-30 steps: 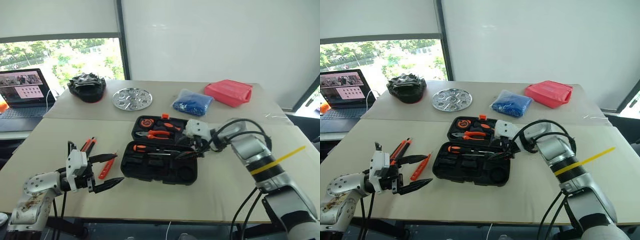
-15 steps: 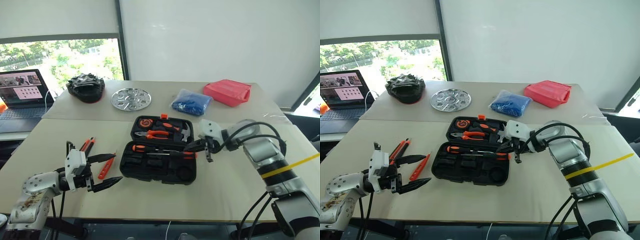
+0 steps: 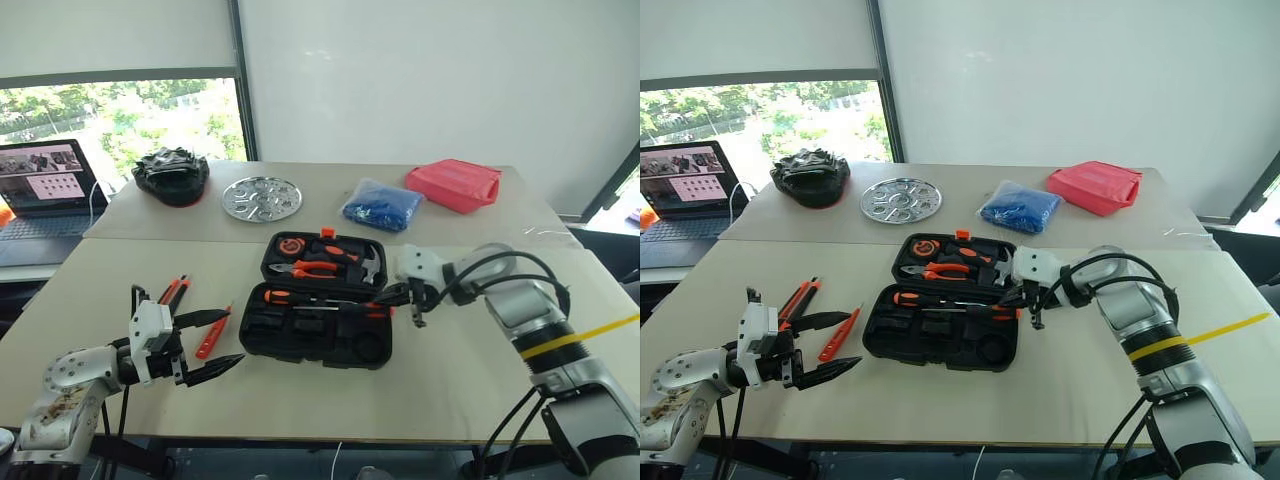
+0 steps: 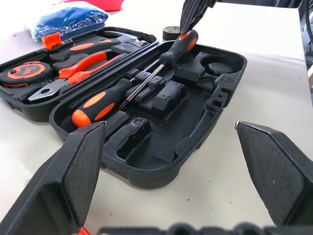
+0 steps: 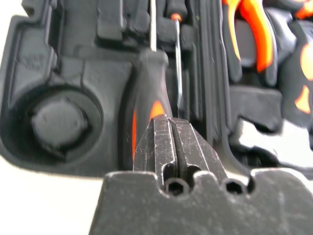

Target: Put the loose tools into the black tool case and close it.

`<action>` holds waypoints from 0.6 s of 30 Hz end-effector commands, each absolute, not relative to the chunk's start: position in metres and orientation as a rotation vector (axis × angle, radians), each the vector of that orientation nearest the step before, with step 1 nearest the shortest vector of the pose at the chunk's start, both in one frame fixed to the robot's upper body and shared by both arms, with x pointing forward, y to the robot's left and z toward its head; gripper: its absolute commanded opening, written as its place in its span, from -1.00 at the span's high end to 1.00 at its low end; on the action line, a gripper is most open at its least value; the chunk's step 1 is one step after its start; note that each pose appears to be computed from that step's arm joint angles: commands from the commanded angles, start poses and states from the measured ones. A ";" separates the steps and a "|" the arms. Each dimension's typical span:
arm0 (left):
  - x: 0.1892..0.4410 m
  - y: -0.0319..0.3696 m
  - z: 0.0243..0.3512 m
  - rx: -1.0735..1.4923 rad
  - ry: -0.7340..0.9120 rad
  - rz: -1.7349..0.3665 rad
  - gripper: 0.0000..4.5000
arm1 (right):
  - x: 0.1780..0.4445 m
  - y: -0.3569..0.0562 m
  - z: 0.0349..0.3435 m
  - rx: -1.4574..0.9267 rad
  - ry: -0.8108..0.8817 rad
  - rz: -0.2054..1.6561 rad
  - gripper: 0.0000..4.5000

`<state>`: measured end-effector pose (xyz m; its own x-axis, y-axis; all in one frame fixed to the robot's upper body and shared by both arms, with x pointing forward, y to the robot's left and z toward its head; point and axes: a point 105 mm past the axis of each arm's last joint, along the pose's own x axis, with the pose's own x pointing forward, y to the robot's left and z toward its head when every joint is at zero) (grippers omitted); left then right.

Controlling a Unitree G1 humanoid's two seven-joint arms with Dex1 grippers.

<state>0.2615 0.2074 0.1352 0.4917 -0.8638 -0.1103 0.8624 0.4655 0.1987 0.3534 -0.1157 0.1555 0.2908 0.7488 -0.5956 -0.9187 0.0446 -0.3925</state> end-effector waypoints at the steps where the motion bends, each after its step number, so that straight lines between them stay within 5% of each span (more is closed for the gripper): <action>1: 0.260 0.207 0.146 0.287 -0.047 -1.055 -1.00 | 0.352 -0.102 0.146 -0.814 0.239 1.321 0.97; 10: 0.263 0.206 0.147 0.288 -0.050 -1.055 -1.00 | 0.353 -0.109 0.177 -0.820 0.131 1.289 0.97; 18: 0.264 0.205 0.147 0.287 -0.050 -1.060 -1.00 | 0.348 -0.159 0.167 -0.870 0.270 1.191 0.97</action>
<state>0.2634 0.2071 0.1365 0.5004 -0.8591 -0.1073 0.8567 0.4735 0.2046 0.3490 -0.1555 0.1585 0.3636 0.6951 -0.6201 -0.9027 0.0985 -0.4188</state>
